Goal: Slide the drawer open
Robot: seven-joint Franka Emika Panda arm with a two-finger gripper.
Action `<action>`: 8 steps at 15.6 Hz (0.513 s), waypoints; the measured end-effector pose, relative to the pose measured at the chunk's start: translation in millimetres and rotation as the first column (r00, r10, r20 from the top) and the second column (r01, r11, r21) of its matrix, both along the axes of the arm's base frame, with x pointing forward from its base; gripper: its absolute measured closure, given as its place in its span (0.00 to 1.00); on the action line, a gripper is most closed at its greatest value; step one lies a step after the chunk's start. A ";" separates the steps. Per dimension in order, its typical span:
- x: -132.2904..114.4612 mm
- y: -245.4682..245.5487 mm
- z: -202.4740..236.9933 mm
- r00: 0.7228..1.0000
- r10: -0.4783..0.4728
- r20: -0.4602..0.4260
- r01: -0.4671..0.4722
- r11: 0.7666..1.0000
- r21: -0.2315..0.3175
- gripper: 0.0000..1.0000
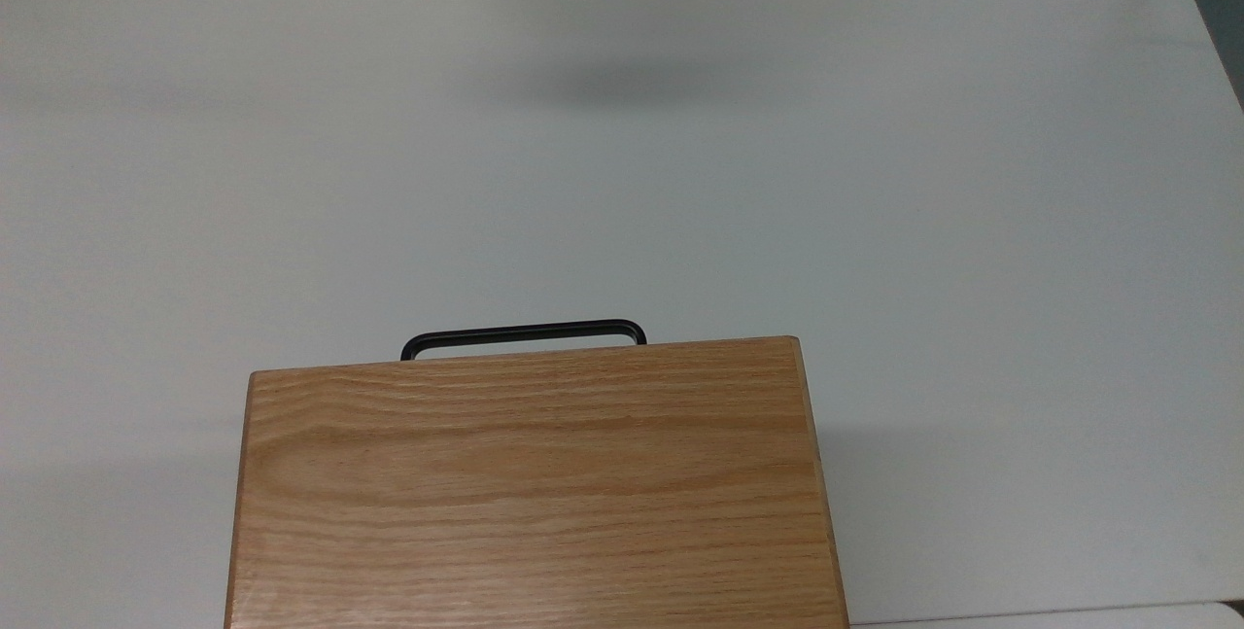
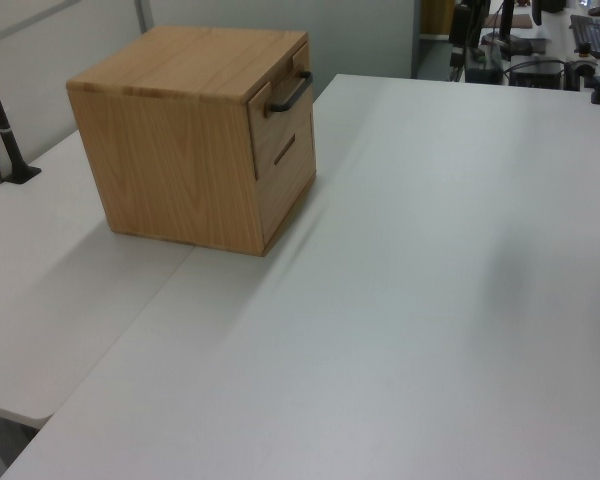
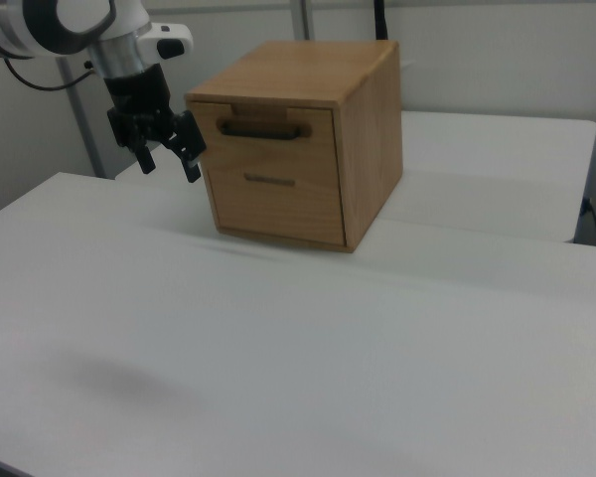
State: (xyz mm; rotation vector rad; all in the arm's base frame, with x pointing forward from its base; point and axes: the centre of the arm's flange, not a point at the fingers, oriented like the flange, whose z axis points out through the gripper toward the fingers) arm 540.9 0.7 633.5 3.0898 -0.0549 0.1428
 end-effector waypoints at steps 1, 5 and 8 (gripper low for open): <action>4.5 0.1 -6.9 1.000 0.002 -0.009 -0.002 1.000 0.000 0.00; 4.5 3.6 -7.0 1.000 0.009 -0.009 -0.009 1.000 0.000 0.00; 4.5 4.9 -7.0 1.000 0.011 -0.009 -0.011 1.000 0.000 0.00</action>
